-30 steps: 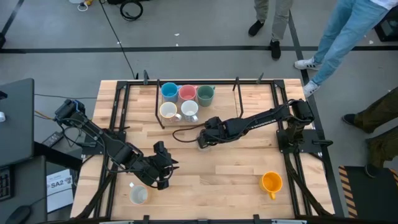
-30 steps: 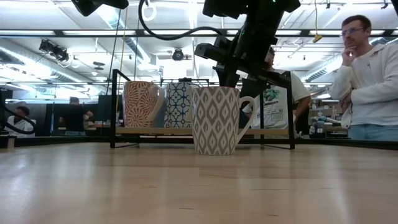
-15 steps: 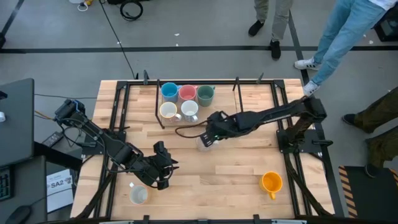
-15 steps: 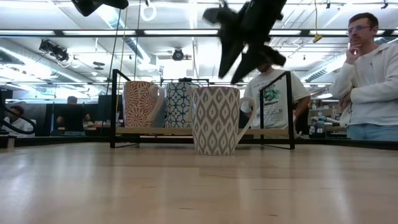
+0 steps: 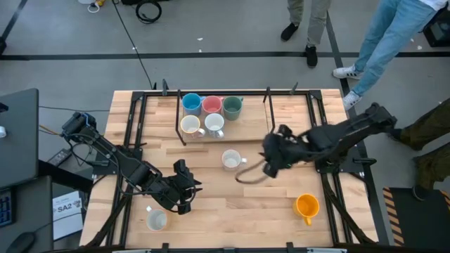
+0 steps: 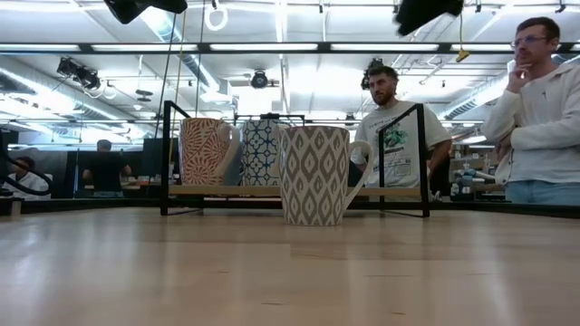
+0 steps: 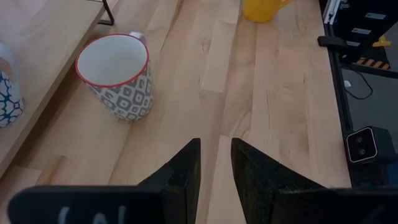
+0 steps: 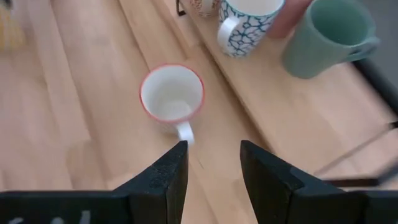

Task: Place coffee mugs
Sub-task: Put the gray patterned mug on the shelf

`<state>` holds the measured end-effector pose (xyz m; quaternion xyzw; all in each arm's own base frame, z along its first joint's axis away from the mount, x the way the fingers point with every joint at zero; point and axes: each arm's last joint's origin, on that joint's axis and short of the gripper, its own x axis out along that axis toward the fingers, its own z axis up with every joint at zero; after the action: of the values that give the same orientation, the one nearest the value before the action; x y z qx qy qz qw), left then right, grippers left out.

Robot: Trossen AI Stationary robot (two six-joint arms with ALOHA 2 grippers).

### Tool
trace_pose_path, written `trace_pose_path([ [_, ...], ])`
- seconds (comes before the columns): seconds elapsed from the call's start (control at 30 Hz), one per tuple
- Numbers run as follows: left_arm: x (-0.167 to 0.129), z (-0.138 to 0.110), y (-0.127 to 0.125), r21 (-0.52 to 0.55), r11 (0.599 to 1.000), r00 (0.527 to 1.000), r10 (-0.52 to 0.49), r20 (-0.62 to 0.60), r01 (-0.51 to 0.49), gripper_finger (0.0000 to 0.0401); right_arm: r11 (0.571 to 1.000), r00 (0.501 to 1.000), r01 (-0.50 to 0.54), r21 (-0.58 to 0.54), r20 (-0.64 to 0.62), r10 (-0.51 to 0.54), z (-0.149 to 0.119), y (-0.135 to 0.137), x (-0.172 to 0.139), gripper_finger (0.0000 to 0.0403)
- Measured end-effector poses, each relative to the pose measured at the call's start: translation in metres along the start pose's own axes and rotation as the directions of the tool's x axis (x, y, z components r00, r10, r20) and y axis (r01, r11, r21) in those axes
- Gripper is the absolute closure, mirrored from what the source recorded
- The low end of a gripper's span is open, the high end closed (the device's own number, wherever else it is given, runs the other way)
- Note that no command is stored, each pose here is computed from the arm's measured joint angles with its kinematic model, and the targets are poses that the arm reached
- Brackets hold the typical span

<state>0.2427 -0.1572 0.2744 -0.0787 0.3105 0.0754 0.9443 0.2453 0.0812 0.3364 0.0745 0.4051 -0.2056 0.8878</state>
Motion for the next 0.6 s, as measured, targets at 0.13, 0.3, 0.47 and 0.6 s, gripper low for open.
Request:
trace_pose_path([
  [0.13, 0.000, 0.000, 0.000, 0.000, 1.000, 1.000, 0.000, 0.000, 0.000, 0.0305, 0.994, 0.998, 0.041, -0.097, 0.057, -0.036, -0.024, 0.006, -0.013, 0.0251],
  [0.3, 0.000, 0.000, 0.000, -0.009, 1.000, 1.000, -0.001, 0.001, 0.001, 0.0305, 0.988, 0.997, 0.018, -0.155, 0.079, -0.006, -0.066, 0.015, 0.013, 0.0251],
  [0.47, 0.000, 0.000, 0.000, -0.010, 1.000, 1.000, -0.001, 0.001, 0.001, 0.0305, 0.979, 0.987, -0.027, -0.203, 0.151, 0.059, -0.091, 0.019, 0.056, 0.0251],
  [0.6, 0.000, 0.000, 0.000, -0.014, 1.000, 1.000, -0.003, 0.004, 0.003, 0.0305, 0.976, 0.975, -0.070, -0.205, 0.191, 0.110, -0.099, 0.015, 0.081, 0.0251],
])
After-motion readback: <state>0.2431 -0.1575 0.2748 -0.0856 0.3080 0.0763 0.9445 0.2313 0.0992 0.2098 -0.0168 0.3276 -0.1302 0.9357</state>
